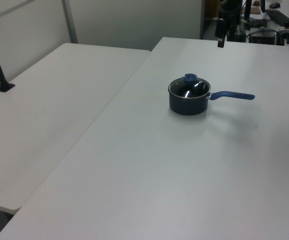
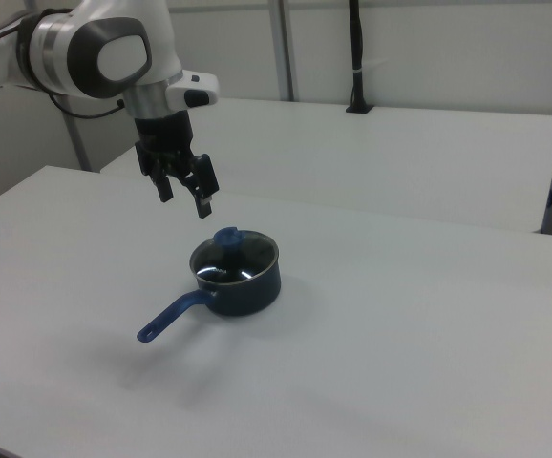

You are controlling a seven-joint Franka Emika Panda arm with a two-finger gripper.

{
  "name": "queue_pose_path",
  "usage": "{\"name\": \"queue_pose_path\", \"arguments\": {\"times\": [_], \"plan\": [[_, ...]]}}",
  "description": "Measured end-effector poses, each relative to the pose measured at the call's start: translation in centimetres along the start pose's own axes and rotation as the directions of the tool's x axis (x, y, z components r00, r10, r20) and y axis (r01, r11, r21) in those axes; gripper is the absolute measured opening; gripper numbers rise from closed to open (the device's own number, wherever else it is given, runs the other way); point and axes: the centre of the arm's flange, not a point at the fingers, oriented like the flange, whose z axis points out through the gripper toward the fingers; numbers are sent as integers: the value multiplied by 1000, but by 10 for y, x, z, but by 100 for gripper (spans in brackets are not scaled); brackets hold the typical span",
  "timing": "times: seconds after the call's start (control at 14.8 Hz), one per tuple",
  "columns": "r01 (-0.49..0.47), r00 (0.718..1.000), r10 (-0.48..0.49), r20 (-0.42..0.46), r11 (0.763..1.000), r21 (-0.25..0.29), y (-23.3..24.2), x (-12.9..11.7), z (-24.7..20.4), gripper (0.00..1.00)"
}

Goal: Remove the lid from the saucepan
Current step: 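Move the gripper over the saucepan and lower toward the blue lid knob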

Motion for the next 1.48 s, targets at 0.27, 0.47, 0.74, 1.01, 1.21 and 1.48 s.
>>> {"name": "queue_pose_path", "arguments": {"times": [0.27,0.47,0.74,1.01,1.21,1.48], "plan": [[-3,1000,3,-2,1000,0,2,0,-1,100],[-3,1000,3,-2,1000,0,2,0,-1,100],[-3,1000,3,-2,1000,1,2,0,-1,100],[-6,1000,7,-25,1000,18,-1,8,-2,100],[-13,1000,14,-18,999,46,-8,26,10,100],[-17,999,19,-35,998,58,-18,61,42,100]]}}
